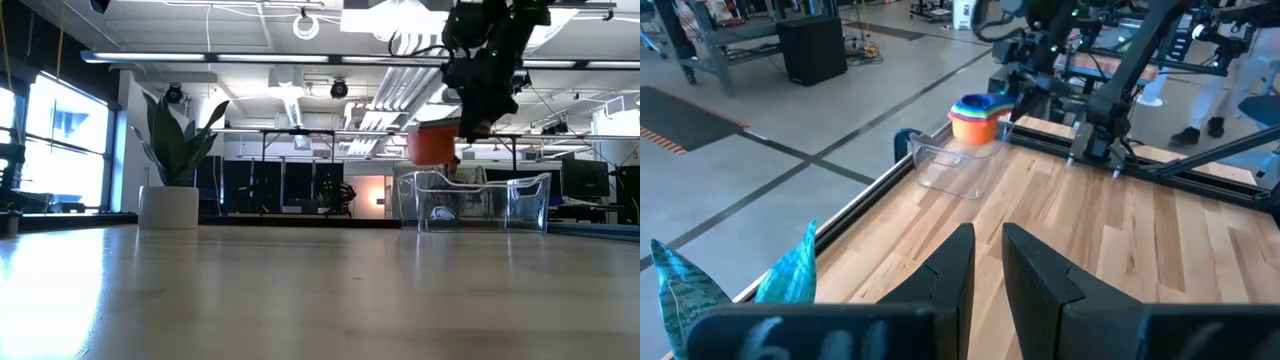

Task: Nest measuring cups in basket
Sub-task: Put the measuring cups into the bin

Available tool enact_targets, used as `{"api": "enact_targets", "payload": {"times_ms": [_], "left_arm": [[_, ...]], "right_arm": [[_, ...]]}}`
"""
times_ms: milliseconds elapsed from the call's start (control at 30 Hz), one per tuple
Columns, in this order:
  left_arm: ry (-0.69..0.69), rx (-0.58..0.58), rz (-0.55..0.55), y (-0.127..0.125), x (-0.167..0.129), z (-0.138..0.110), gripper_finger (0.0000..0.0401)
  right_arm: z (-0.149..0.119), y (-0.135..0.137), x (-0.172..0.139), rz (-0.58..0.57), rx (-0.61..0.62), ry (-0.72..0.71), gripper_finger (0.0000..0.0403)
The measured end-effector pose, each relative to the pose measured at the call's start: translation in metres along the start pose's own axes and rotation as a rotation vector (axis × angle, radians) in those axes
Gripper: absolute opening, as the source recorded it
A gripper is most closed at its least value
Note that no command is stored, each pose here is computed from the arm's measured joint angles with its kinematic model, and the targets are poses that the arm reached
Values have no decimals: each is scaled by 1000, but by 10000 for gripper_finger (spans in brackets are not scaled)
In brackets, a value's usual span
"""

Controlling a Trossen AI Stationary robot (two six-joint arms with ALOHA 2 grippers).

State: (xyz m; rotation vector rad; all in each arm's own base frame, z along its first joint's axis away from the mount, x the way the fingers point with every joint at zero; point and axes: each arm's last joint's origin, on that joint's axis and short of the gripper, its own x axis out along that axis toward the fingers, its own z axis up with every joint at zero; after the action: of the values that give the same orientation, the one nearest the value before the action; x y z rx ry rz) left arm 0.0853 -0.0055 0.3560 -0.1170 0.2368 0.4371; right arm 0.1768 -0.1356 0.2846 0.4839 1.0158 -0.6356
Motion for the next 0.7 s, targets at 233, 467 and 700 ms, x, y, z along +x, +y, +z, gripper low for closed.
{"api": "enact_targets", "payload": {"times_ms": [233, 467, 700], "left_arm": [[0, 0, 1, 0, 0, 0, 46], [0, 0, 0, 0, 0, 0, 46], [0, 0, 0, 0, 0, 0, 46]], "right_arm": [[-7, -38, 27, -10, -69, 87, 124], [-4, -63, 60, 15, -101, 169, 124], [-3, -72, 94, 23, -90, 266, 124]]}}
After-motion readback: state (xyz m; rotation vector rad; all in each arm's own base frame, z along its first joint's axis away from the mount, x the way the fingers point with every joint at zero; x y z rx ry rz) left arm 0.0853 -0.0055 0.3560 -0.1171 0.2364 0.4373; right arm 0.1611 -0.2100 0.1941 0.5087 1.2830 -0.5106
